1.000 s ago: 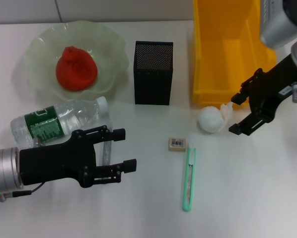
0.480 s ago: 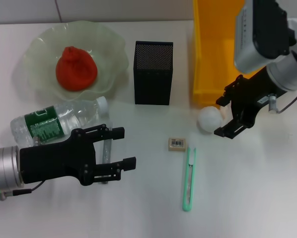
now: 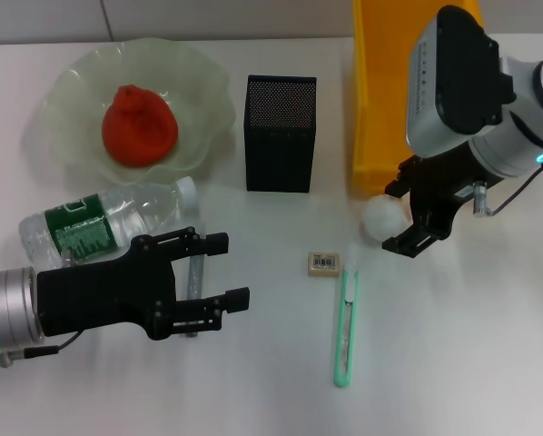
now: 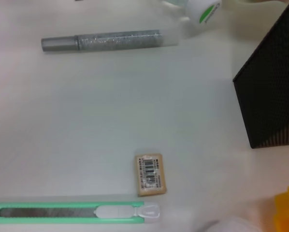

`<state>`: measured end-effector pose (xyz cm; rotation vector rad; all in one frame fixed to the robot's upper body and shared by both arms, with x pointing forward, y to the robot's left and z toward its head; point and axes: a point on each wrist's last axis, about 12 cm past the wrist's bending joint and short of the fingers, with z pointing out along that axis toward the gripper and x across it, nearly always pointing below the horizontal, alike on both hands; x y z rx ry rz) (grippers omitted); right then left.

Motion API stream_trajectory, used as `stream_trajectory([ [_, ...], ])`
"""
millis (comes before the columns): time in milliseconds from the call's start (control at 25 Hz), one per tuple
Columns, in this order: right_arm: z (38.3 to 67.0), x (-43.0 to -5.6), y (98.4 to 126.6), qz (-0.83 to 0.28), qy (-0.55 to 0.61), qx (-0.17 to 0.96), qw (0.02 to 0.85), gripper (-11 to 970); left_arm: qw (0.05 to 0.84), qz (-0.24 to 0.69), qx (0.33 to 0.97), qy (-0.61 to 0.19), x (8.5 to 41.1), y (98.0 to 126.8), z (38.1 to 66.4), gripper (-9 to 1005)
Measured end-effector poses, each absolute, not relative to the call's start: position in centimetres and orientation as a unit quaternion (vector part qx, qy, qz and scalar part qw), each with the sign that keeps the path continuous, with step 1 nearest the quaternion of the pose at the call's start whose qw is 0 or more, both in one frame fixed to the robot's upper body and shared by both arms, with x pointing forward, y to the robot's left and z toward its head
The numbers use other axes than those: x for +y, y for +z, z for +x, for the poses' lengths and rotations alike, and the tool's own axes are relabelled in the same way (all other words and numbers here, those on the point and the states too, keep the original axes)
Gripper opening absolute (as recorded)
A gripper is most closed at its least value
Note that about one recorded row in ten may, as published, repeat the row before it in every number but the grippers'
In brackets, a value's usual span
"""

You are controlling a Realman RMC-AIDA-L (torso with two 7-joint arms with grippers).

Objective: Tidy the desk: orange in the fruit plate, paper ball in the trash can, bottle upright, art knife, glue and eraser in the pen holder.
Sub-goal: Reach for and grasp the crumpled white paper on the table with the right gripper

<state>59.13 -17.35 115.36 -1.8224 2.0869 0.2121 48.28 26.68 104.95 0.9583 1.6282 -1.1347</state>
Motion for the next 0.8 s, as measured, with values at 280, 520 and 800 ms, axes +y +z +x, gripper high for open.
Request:
stream_trajectory([
  [280,59.2,-17.3,114.9,-0.645,0.068,0.739,0.181,769,0.452,0.388,0.659,-0.459,26.7,105.0,48.3,800],
  [520,58.9,-17.0,114.5,-0.654,0.069,0.735,0.169,768,0.452,0.389,0.657,-0.461,26.7,105.0,48.3,800],
  [800,57.7,-16.9,116.4,-0.659,0.110,0.725,0.167,768,0.450,0.387,0.659,-0.462,26.8,105.1,48.3,800],
])
